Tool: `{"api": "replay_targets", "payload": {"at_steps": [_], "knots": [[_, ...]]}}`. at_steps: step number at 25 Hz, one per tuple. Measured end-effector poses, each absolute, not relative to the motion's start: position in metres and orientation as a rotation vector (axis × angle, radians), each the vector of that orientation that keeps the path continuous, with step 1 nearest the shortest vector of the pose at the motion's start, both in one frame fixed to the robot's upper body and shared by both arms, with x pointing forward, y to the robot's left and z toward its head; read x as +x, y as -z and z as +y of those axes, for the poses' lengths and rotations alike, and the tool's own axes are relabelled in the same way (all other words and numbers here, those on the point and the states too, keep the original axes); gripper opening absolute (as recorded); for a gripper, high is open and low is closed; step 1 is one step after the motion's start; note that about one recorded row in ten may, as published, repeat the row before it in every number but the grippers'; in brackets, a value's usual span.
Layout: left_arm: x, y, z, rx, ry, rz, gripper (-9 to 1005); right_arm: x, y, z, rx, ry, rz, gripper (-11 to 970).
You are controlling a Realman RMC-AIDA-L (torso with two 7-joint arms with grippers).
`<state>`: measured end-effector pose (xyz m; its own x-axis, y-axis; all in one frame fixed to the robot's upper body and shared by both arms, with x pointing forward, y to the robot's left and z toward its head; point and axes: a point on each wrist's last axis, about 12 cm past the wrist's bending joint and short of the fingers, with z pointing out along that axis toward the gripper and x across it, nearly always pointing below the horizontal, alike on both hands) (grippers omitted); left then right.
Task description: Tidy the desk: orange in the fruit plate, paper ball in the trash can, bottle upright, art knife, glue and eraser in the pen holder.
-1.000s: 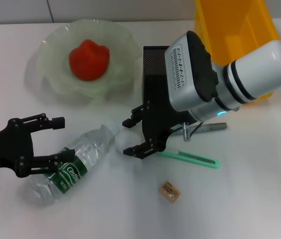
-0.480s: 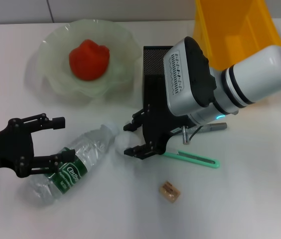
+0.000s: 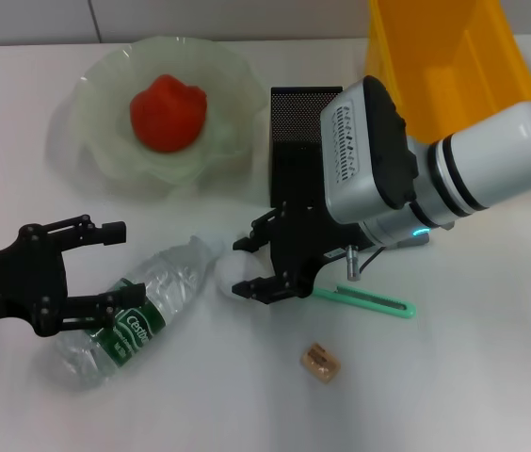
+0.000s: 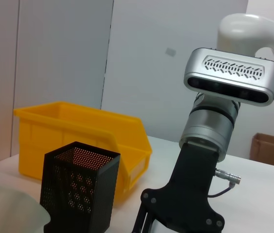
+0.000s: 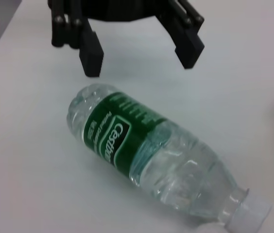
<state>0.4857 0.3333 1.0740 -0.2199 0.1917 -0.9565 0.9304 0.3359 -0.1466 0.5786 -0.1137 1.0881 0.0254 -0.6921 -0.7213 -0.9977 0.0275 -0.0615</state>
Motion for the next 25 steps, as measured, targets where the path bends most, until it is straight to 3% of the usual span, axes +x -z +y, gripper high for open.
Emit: {"api": "replay_targets", "payload": {"at_steps": [25], "knots": [[0.484, -1.075, 0.337, 0.998, 0.97, 1.646, 808, 0.576, -1.101, -0.132, -1.615, -0.789, 1.709, 442]]}}
